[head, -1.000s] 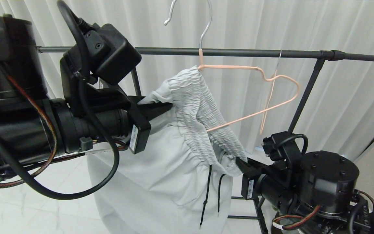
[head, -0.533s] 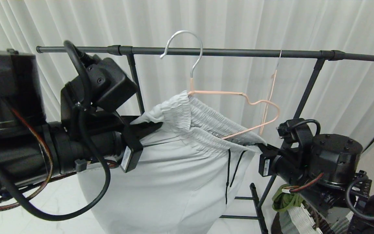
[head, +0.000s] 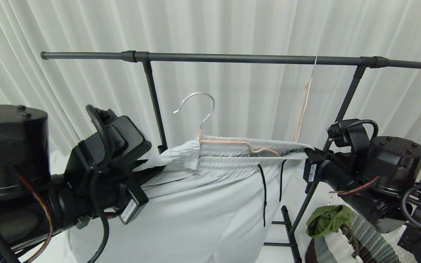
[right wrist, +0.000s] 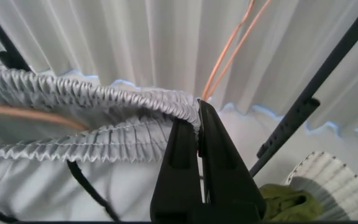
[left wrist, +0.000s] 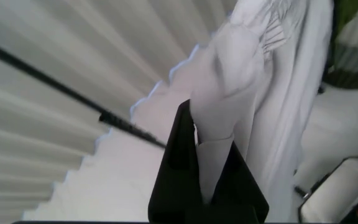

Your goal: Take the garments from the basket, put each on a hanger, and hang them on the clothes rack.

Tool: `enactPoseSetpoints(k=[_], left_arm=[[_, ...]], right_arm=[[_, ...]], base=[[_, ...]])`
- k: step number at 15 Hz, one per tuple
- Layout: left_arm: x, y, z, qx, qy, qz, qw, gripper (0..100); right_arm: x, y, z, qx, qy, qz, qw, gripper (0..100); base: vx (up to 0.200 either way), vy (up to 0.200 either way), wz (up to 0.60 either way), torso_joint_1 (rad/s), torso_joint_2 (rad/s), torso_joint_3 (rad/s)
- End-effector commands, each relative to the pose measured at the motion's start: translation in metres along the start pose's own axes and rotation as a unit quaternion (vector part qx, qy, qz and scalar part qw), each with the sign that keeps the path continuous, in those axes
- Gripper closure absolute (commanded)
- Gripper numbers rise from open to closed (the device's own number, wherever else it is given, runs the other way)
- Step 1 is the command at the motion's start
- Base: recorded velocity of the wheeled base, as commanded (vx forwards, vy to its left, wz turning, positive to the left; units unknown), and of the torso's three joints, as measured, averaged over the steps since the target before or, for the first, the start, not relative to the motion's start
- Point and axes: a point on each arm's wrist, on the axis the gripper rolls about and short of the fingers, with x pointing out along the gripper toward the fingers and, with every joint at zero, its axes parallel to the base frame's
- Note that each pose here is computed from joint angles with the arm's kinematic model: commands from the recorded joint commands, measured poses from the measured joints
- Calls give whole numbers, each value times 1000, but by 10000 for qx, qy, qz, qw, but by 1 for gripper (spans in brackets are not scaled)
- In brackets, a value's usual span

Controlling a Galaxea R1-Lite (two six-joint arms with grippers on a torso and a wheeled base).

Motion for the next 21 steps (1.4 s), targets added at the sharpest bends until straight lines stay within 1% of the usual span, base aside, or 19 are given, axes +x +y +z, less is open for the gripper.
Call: enactPoseSetpoints(k=[1,3,4,5,7,8,9,11,13,14,16,17,18,19,20,21], left_arm=[[2,-3,-7,21,183,-5,9998,100],[9,-4,-10,23,398,136,9991,100],[14,-4,-10,-41,518,228,9984,100],[17,-2,-7,-191,521,355,9978,100],[23,2,-1,-649,442,676,9946,100],[25,3,1,-770,350,799,9932,100],[28,3,3,-849,240,844,9925,100],[28,2,7,-876,39,825,9927,100],[27,-1,11,-940,-103,742,9927,100],[27,-3,13,-983,-182,677,9927,100],[25,-5,15,-965,-265,558,9934,100],[25,-6,15,-938,-289,486,9940,100],[25,-6,14,-928,-305,452,9942,100],[25,-7,14,-916,-314,415,9944,100],[25,-8,13,-899,-352,281,9949,100],[25,-9,13,-867,-486,48,9950,100]], right_arm=[[-6,0,8,-14,-146,58,9999,100],[-14,6,15,-94,-267,306,9991,100],[-22,13,18,-118,-327,521,9980,100],[-30,22,20,-170,-362,750,9964,100],[-51,46,21,-329,-408,1339,9896,100],[-62,58,17,-436,-360,1654,9846,100],[-70,68,15,-525,-342,1900,9798,100],[-79,83,8,-701,-299,2234,9717,100],[-83,88,6,-770,-275,2344,9687,100],[-85,88,5,-781,-263,2374,9679,0],[-88,84,2,-855,-224,2366,9676,0],[-91,74,-2,-1075,-180,2304,9670,0],[-91,62,-6,-1374,-146,2229,9650,0],[-89,50,-6,-1492,-151,2221,9634,0],[-85,39,-2,-1550,-146,2178,9635,0],[-82,28,3,-1614,-94,2116,9639,0]], base=[[0,0,0,0,0,0],[0,0,0,0,0,0],[0,0,0,0,0,0],[0,0,0,0,0,0],[0,0,0,0,0,0],[0,0,0,0,0,0],[0,0,0,0,0,0],[0,0,0,0,0,0],[0,0,0,0,0,0],[0,0,0,0,0,0],[0,0,0,0,0,0],[0,0,0,0,0,0],[0,0,0,0,0,0],[0,0,0,0,0,0],[0,0,0,0,0,0],[0,0,0,0,0,0]])
